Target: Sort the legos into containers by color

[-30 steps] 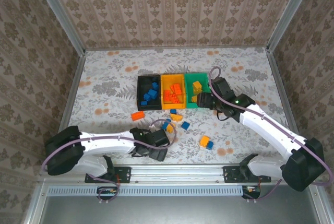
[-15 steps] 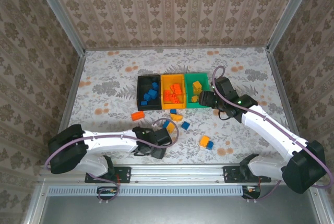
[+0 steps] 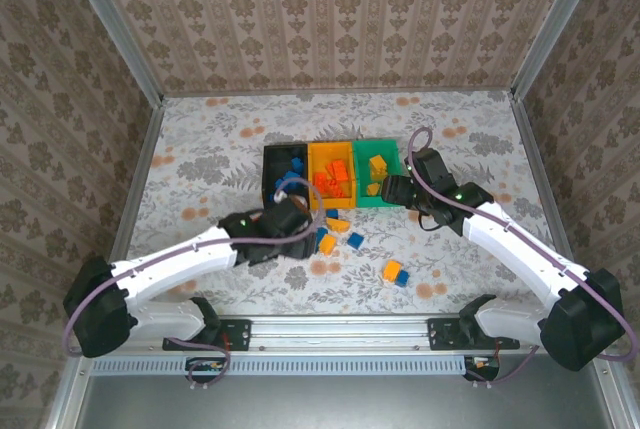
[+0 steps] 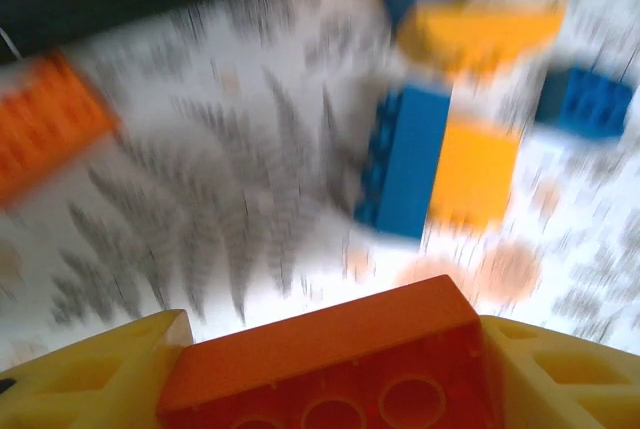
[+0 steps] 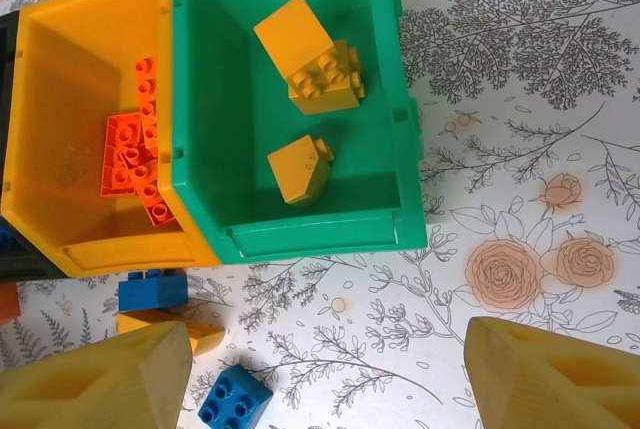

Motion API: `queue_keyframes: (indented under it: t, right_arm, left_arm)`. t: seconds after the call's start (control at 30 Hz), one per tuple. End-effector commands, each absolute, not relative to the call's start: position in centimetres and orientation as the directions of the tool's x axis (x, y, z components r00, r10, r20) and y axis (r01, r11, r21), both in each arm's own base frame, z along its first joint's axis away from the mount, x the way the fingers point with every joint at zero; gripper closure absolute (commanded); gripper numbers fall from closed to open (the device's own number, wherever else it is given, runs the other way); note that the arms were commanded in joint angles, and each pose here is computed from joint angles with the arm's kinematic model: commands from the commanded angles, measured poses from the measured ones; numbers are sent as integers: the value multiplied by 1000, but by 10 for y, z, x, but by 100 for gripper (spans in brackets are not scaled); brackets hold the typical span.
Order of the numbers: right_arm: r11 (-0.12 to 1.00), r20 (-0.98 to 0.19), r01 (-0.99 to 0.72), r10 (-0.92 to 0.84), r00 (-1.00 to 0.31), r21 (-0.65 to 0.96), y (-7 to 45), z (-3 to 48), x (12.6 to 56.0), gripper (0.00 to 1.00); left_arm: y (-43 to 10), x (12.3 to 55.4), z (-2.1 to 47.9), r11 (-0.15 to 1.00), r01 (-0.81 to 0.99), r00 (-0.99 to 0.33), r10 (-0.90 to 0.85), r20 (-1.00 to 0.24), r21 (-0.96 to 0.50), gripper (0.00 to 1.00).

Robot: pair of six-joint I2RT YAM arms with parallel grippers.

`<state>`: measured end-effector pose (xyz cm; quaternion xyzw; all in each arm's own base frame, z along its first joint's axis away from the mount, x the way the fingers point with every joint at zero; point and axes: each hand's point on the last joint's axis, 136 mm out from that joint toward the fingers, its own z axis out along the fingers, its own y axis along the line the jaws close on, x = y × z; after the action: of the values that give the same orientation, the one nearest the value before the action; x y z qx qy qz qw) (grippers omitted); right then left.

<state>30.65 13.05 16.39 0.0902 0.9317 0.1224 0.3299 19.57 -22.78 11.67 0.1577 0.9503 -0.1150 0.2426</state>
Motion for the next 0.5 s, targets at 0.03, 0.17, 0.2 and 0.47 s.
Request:
queue_keyframes:
  t: [0.03, 0.17, 0.2, 0.47]
  right_arm:
    - [947, -577, 105, 270, -771, 303, 129, 158, 304, 26]
    - [947, -570, 112, 272, -775, 300, 128, 155, 302, 26]
    - [948, -569, 113, 271, -776, 297, 127, 154, 302, 26]
    - [951, -548, 106, 256, -796, 291, 127, 147, 295, 26]
  left_arm:
    - [-254, 252, 153, 893, 431, -754, 279, -595, -127, 37]
    - [-278, 303, 156, 894, 427, -750, 265, -606, -137, 37]
    - [-284, 314, 156, 893, 428, -751, 264, -606, -141, 38]
    - [-318, 360, 138, 889, 444, -755, 304, -581, -112, 38]
